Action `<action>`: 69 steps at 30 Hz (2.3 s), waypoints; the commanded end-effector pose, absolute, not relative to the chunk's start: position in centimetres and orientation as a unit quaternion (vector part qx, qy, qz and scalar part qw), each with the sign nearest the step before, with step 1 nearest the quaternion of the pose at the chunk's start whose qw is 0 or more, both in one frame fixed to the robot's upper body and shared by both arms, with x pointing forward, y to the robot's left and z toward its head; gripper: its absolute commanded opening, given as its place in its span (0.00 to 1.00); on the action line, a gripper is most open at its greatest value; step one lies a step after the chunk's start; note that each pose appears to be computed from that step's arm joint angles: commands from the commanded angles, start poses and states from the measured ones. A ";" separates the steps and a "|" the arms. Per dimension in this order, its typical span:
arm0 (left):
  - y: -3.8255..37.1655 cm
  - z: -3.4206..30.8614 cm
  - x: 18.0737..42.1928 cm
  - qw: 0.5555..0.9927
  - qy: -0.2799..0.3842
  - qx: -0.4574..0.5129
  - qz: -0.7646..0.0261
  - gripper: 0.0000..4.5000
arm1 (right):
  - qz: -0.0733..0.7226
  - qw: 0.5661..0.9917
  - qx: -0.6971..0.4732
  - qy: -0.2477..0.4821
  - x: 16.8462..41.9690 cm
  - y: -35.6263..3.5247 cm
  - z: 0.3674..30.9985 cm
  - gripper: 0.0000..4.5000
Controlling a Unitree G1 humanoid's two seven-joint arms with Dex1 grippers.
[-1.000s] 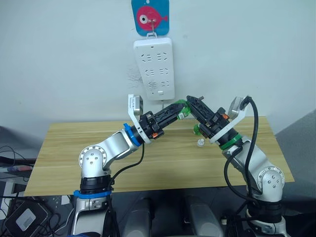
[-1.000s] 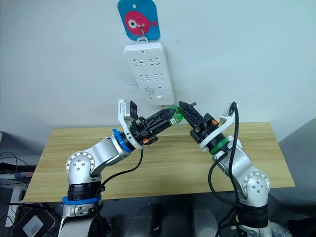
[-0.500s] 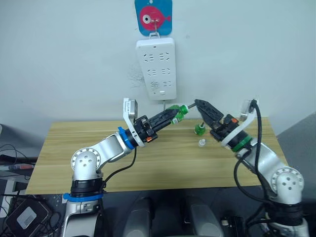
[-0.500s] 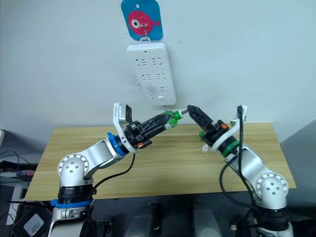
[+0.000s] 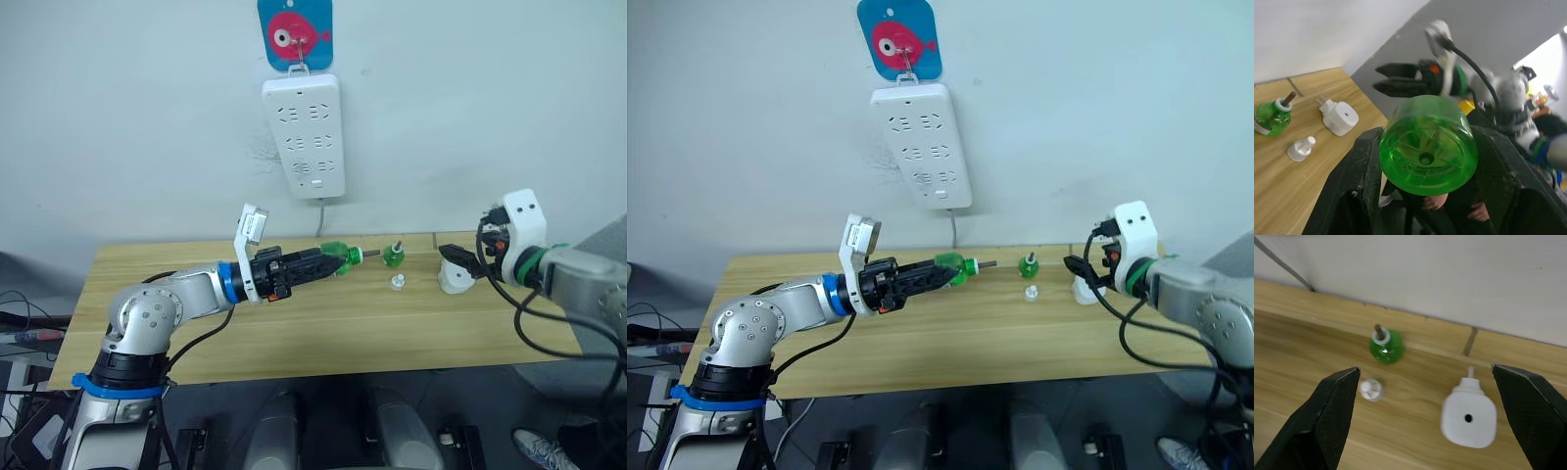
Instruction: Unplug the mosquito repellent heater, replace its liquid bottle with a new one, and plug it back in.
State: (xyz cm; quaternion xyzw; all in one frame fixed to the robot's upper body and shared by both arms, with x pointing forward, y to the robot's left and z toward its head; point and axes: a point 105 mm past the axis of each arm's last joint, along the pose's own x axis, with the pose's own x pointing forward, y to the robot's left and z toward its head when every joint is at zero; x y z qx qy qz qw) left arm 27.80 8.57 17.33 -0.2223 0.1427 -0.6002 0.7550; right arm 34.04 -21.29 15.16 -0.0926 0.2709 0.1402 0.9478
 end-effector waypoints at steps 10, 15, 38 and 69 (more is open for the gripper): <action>8.3 17.1 26.7 0.748 0.122 -0.192 -0.623 0.52 | 0.099 0.910 -0.101 0.390 37.3 -23.1 11.0 1.00; 8.3 16.9 26.5 0.749 0.122 -0.192 -0.623 0.52 | 0.103 0.899 -0.107 0.412 37.4 -23.0 9.9 1.00; 8.4 16.9 26.6 0.753 0.117 -0.208 -0.613 0.52 | 0.084 0.885 -0.110 0.445 38.2 -24.6 7.1 0.96; 10.1 22.3 28.2 0.710 0.124 -0.243 -0.649 0.52 | 0.499 0.846 0.174 0.074 26.6 -14.6 23.0 0.67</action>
